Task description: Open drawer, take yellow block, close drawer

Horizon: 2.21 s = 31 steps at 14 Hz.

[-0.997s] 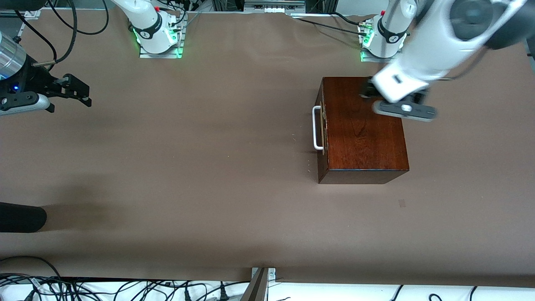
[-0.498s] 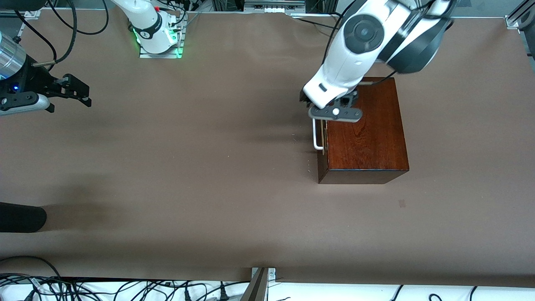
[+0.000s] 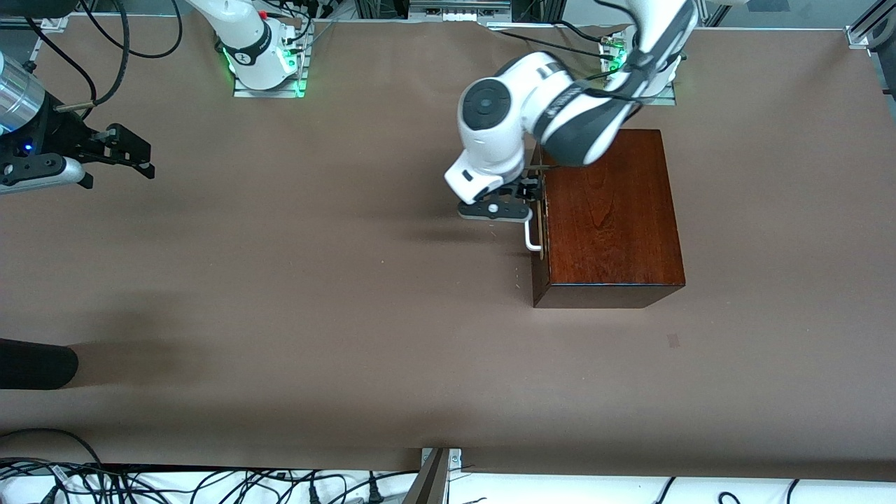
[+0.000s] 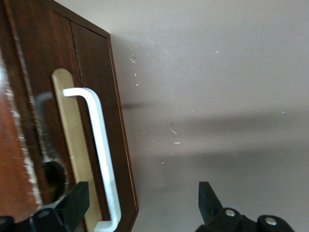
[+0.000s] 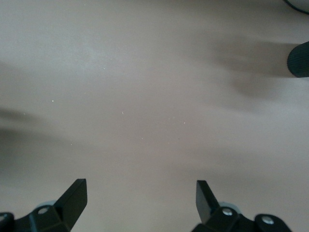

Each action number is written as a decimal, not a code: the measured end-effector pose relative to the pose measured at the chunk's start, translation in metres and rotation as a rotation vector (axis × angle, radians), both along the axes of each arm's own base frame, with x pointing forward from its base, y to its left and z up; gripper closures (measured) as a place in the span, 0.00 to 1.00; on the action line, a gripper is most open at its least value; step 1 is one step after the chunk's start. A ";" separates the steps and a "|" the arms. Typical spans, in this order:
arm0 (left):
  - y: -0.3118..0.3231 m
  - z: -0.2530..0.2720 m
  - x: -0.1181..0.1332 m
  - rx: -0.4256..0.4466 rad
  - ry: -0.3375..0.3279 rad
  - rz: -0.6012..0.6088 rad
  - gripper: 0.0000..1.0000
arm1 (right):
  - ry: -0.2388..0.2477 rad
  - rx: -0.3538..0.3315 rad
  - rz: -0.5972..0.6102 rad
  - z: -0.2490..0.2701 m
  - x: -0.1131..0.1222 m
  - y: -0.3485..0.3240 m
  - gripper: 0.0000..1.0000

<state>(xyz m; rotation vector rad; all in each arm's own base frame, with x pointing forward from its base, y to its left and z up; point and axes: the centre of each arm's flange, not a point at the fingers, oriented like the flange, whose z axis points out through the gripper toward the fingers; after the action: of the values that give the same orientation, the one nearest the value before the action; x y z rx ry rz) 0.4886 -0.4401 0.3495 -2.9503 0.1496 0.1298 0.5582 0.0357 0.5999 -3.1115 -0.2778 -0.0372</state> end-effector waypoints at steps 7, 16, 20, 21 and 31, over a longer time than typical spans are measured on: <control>0.018 -0.035 0.013 0.094 -0.017 -0.012 0.00 | 0.001 0.000 -0.005 0.000 0.000 -0.003 0.00; 0.005 -0.061 0.007 0.147 -0.090 0.045 0.00 | 0.011 0.000 -0.005 -0.005 0.000 -0.003 0.00; -0.003 -0.092 -0.002 0.154 -0.069 0.065 0.00 | 0.012 0.000 -0.005 -0.005 -0.001 -0.003 0.00; -0.003 -0.094 -0.001 0.150 -0.070 0.066 0.00 | 0.012 0.000 -0.005 -0.005 -0.001 -0.003 0.00; -0.026 -0.087 0.001 0.085 -0.126 0.134 0.00 | 0.012 0.000 -0.006 -0.006 -0.001 -0.003 0.00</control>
<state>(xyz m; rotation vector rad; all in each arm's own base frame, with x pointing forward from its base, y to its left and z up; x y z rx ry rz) 0.4899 -0.4661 0.2629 -2.8715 -0.0692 -0.0305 0.5577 0.0327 0.5942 -3.1118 -0.2684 -0.0179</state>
